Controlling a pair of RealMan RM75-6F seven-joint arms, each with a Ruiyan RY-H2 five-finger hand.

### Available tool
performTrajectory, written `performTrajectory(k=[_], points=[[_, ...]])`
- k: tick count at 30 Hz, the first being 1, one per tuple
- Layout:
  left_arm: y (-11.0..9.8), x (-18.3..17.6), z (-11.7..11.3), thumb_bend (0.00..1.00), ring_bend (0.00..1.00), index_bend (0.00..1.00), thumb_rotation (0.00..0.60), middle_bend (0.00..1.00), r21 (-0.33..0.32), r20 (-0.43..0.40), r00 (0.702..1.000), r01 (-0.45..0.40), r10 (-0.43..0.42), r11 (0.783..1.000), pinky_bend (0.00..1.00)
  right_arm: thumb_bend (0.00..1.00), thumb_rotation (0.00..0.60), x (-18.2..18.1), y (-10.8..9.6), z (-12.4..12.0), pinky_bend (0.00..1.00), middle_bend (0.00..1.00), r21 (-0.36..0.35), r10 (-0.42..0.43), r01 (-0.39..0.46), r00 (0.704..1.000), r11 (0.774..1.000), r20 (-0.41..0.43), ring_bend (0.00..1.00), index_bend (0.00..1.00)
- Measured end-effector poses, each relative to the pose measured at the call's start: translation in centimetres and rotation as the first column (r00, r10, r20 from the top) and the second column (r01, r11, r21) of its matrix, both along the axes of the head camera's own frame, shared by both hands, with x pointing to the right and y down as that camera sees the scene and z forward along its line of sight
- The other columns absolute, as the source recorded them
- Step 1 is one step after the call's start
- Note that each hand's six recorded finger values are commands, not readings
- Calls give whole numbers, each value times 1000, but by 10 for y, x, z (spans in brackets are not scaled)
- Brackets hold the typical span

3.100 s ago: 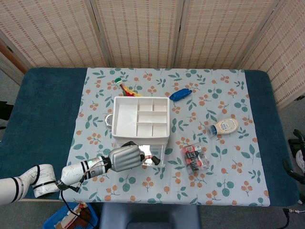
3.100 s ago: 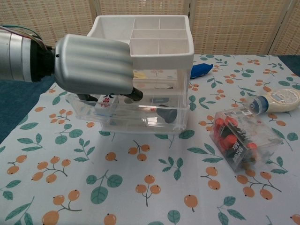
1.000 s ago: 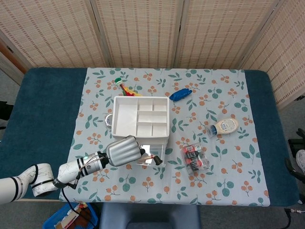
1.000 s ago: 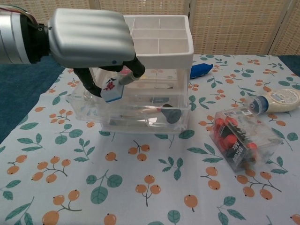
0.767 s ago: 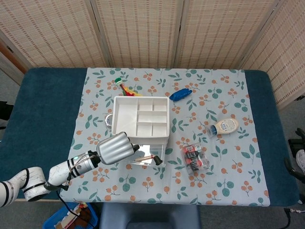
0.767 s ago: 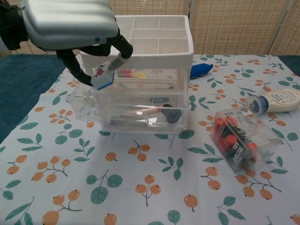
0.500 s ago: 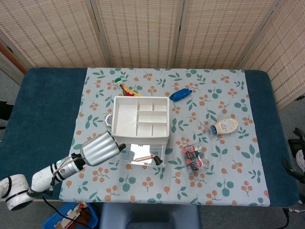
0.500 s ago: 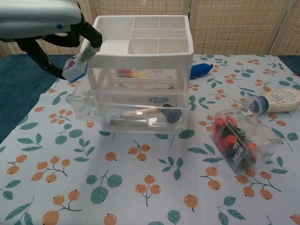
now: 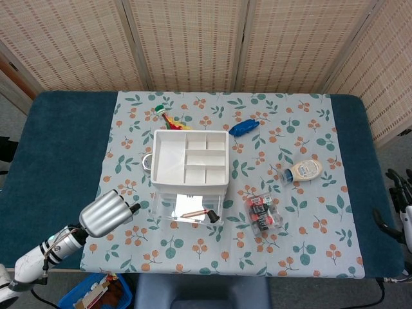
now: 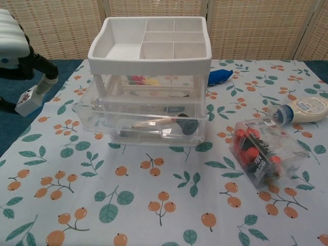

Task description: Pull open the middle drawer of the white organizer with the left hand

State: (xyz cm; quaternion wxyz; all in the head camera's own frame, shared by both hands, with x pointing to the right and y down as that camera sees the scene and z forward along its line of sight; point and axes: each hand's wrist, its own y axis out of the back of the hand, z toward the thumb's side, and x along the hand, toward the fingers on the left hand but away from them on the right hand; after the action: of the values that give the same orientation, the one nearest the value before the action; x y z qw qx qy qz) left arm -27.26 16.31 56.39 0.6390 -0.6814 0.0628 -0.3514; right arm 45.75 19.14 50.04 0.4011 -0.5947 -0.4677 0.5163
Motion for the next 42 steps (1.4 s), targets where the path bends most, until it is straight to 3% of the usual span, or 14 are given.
performTrajectory(k=[7, 13, 21, 25, 33, 42], points=[[27, -12, 24, 88, 1000, 668, 600, 997, -56, 35, 998, 45, -43, 997, 1000, 370, 600, -3, -2, -1, 145, 172, 1, -6, 6, 1000, 1000, 0, 73, 0], [45, -9, 47, 88, 1000, 667, 600, 997, -102, 74, 997, 34, -26, 994, 1000, 370, 600, -3, -1, -5, 145, 172, 5, -3, 3, 1000, 1000, -7, 73, 0], [54, -4, 76, 88, 1000, 664, 600, 997, -156, 115, 992, 60, -43, 986, 1000, 370, 600, 0, 1, -5, 145, 172, 5, 8, -7, 1000, 1000, -9, 73, 0], [55, 0, 85, 88, 1000, 593, 600, 997, -162, 121, 991, 72, -53, 984, 1000, 370, 600, 0, 0, -5, 145, 172, 4, 5, -5, 1000, 1000, -7, 73, 0], [55, -5, 87, 88, 1000, 393, 600, 997, -162, 129, 988, 110, -90, 981, 1000, 370, 600, 0, 0, -4, 145, 172, 6, 6, -6, 1000, 1000, -5, 73, 0], [50, -28, 84, 88, 999, 388, 600, 971, -152, 133, 966, 241, -222, 958, 1000, 370, 600, 0, -1, -4, 145, 172, 0, 3, -3, 1000, 1000, -5, 73, 0]])
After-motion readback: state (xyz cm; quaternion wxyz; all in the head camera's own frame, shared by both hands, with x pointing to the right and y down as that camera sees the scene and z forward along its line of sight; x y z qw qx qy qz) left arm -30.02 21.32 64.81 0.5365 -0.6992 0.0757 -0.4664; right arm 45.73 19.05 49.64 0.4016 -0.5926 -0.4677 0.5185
